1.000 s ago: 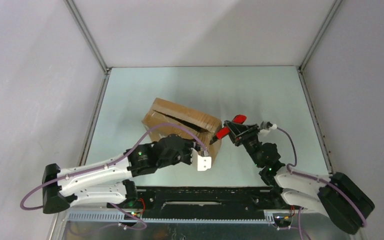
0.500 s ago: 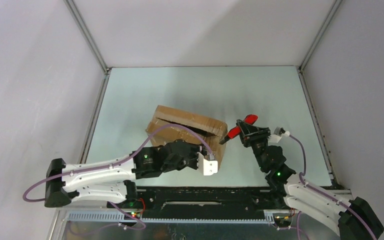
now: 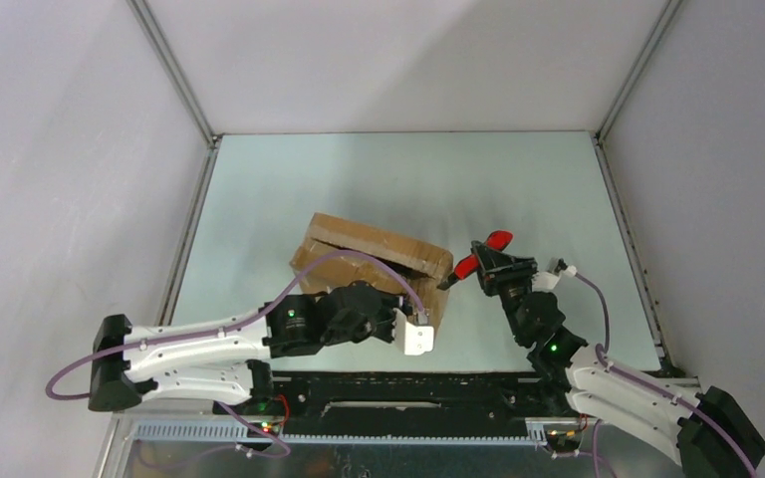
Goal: Unpack the express box
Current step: Cut the express box at the center of the board.
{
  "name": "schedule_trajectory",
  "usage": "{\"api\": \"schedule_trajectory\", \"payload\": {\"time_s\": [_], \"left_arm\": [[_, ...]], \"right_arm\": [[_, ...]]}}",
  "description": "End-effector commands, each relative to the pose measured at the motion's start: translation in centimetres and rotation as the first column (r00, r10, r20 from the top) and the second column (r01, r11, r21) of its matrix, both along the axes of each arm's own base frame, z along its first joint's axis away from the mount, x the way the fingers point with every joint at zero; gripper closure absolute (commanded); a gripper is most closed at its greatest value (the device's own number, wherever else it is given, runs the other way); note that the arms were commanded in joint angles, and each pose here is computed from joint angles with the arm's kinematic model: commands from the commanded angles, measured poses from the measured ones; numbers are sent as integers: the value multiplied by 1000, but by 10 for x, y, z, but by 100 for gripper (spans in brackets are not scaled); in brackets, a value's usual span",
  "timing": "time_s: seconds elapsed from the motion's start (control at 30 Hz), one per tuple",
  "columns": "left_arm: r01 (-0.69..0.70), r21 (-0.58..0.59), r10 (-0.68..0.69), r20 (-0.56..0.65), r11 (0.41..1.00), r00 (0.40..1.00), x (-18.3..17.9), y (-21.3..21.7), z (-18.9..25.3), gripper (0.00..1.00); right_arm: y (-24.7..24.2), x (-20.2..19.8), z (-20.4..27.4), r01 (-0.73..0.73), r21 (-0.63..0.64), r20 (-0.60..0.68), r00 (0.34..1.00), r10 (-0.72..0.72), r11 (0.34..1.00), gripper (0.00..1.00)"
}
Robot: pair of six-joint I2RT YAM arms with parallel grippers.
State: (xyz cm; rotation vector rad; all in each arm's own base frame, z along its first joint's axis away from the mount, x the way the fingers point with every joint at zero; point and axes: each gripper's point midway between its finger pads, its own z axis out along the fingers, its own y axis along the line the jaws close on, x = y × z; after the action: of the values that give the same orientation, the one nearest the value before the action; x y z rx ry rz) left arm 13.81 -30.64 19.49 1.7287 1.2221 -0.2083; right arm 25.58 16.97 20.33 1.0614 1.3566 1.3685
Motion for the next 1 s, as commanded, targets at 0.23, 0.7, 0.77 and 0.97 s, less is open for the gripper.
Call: {"api": "schedule_trajectory", "payload": {"time_s": [0.23,0.7,0.77,0.97], "left_arm": [[209,-139,-220,-71,968,973,-39,-29,42,100],[130,-201,-177,-237,971,955,-52,-29,30,100],[119,-229,-175,-241,966,955,-53,-25,34,100],[64,-265,-122,-209,962,970,-44,-16,59,55]], "right_arm": [[4,-18,28,-104,170,121,989,84,980,100],[12,-33,27,-62,14,137,989,59,998,100],[6,-35,22,-56,10,128,990,54,998,100],[-4,-38,18,-52,-8,111,992,53,999,100]]}}
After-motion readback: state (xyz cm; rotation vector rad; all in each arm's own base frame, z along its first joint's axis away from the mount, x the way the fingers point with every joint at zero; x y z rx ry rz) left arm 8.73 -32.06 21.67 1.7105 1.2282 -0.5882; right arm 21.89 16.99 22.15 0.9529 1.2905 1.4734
